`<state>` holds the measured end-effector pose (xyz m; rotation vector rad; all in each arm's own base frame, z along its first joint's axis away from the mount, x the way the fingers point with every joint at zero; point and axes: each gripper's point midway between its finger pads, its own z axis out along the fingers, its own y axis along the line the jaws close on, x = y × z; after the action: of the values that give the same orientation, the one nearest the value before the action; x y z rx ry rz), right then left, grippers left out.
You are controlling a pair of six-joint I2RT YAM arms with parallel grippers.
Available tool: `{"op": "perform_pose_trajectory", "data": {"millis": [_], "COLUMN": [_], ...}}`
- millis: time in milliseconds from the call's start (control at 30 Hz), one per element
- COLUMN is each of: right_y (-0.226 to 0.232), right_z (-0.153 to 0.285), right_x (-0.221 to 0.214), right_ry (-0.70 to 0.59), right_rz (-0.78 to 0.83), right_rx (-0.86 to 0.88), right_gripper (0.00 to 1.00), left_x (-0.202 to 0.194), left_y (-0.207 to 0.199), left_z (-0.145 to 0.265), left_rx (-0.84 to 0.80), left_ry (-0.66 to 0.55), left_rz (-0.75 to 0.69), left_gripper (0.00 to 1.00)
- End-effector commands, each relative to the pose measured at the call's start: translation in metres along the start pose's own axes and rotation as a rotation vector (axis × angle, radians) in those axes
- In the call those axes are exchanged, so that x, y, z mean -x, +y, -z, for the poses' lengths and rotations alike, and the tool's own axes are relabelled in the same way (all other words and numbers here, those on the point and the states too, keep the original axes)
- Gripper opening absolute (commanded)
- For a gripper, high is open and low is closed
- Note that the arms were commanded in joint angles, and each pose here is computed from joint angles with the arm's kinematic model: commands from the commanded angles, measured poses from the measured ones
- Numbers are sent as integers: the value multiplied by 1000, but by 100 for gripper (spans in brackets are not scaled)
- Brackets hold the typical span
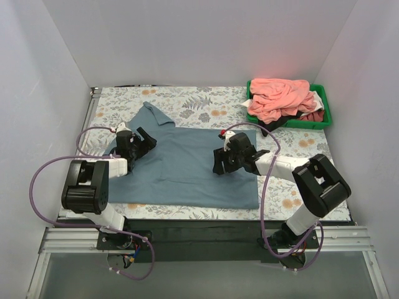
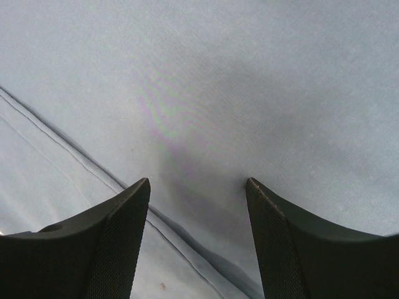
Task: Fold and stack the t-shirts
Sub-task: Fold the tshirt
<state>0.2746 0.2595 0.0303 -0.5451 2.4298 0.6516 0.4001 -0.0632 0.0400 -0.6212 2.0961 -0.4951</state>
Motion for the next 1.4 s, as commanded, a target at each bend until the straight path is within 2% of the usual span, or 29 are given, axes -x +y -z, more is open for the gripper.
{"op": "perform_pose_trajectory", "data": {"millis": [0, 400, 567, 667, 833, 933, 1067, 1133, 1167, 1233, 1333, 1367], "right_y": [-2, 4, 7, 8, 3, -18, -73, -90, -105, -119, -145, -154], "right_z": [10, 23, 24, 27, 44, 58, 80, 79, 82, 79, 75, 75], "right_x": [-73, -85, -79, -57, 9, 52, 111, 123, 128, 138, 139, 138], "right_ry": [226, 225, 212, 162, 10, -95, -232, -246, -262, -280, -282, -283], "right_rz": [-72, -86, -80, -57, -22, -52, -106, -115, -134, -145, -178, -190], "right_rx": [-9, 7, 22, -1, -68, -129, -291, -332, -364, -391, -439, -454], "right_gripper": [70, 70, 70, 70, 72, 74, 74, 74, 74, 74, 73, 72], "left_x": [-48, -55, -41, -20, 46, 79, 117, 121, 143, 155, 169, 163], "left_y": [39, 44, 32, 15, -38, -59, -78, -77, -89, -91, -87, -75], "left_z": [23, 54, 59, 58, 59, 54, 37, 17, 15, -1, -34, -47], "left_rx": [126, 129, 88, 50, -60, -84, -88, -74, -87, -77, -36, -8], "left_ry": [144, 126, 86, 48, -79, -147, -199, -176, -213, -214, -184, -156], "left_rz": [32, 32, 13, -9, -47, -82, -116, -126, -130, -147, -153, -148], "left_gripper": [78, 78, 78, 78, 78, 82, 83, 83, 83, 83, 81, 80]}}
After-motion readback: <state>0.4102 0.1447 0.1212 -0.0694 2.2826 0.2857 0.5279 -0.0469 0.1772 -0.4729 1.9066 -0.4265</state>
